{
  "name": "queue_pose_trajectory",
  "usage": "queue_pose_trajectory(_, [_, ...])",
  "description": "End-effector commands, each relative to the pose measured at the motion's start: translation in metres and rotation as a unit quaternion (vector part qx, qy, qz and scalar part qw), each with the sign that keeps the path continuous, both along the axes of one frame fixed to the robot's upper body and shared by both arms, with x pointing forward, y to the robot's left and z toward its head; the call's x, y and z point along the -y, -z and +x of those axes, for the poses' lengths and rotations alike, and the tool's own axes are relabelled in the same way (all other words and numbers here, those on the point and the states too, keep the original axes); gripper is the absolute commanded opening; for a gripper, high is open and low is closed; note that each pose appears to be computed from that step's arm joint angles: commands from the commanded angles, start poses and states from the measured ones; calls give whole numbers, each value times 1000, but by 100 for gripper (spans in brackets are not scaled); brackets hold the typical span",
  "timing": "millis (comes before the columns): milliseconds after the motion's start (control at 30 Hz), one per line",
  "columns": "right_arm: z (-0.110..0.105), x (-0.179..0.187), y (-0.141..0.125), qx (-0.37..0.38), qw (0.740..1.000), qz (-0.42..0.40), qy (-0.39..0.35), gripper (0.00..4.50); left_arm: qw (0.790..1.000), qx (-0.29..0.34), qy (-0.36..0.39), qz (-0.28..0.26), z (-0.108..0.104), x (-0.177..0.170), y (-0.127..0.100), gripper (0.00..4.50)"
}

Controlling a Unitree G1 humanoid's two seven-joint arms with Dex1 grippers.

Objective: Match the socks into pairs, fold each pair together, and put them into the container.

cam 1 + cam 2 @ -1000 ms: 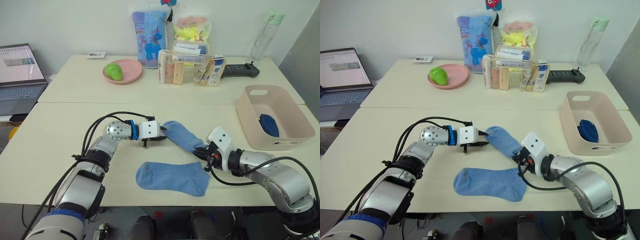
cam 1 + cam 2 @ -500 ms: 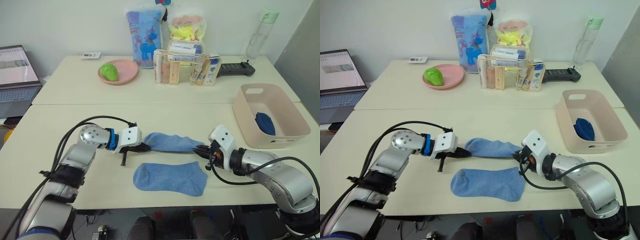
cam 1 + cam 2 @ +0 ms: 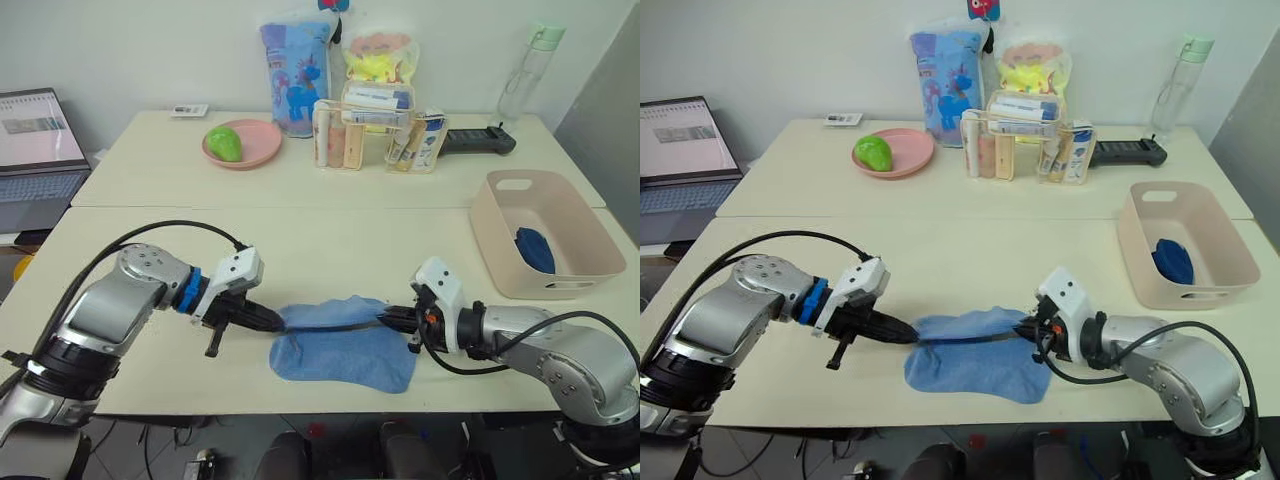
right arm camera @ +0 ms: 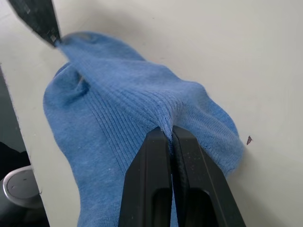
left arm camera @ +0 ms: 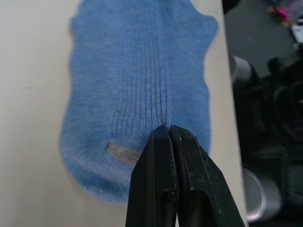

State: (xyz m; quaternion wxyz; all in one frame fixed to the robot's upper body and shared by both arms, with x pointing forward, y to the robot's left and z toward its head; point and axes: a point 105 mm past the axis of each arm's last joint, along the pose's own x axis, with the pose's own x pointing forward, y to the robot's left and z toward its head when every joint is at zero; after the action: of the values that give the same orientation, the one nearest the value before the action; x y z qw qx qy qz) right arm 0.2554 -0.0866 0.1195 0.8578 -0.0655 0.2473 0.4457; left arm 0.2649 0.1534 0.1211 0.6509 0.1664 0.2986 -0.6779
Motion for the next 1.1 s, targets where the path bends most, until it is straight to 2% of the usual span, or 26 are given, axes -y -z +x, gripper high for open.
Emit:
queue_pose_trajectory(33, [13, 1, -4, 16, 1000, -12, 23, 0, 1000, -9, -14, 9, 20, 0, 2, 3])
queue_pose_trajectory(200, [45, 7, -6, 31, 997, -20, 73, 0, 995, 35, -89, 5, 82, 7, 0, 3])
queue_pose_trajectory(267, [50, 6, -6, 39, 996, -29, 72, 0, 994, 52, -98, 0, 95, 10, -3, 3])
queue_pose_trajectory(367, [52, 5, -8, 38, 996, -19, 73, 0, 993, 60, -104, -10, 105, 13, -7, 3])
queue_pose_trajectory(500, [58, 10, -10, 74, 994, -34, 77, 0, 989, 74, -122, -37, 113, 17, -13, 3])
queue_pose_trajectory(567, [51, 6, -11, 91, 994, -44, 47, 0, 991, 73, -88, -67, 100, 24, -15, 3])
queue_pose_trajectory(633, [51, 8, -13, 114, 991, -50, 49, 54, 991, 79, -71, -86, 89, 26, -17, 0])
queue_pose_trajectory(733, [47, 12, -15, 135, 988, -67, 40, 146, 983, 123, -85, -105, 87, 22, -27, 62])
queue_pose_trajectory(867, [36, 21, -23, 166, 983, -74, 34, 289, 972, 187, -92, -105, 79, 6, -41, 181])
queue_pose_trajectory(933, [31, 24, -29, 194, 978, -75, 27, 363, 960, 238, -92, -112, 77, -1, -52, 247])
queue_pose_trajectory(1000, [26, 25, -31, 229, 969, -90, 4, 434, 943, 314, -62, -88, 73, -7, -51, 310])
queue_pose_trajectory(1033, [21, 24, -29, 242, 964, -104, -22, 450, 940, 334, -24, -64, 65, -9, -41, 338])
queue_pose_trajectory(1100, [21, 25, -24, 278, 949, -144, -49, 450, 933, 357, 15, -40, 56, -8, -23, 338])
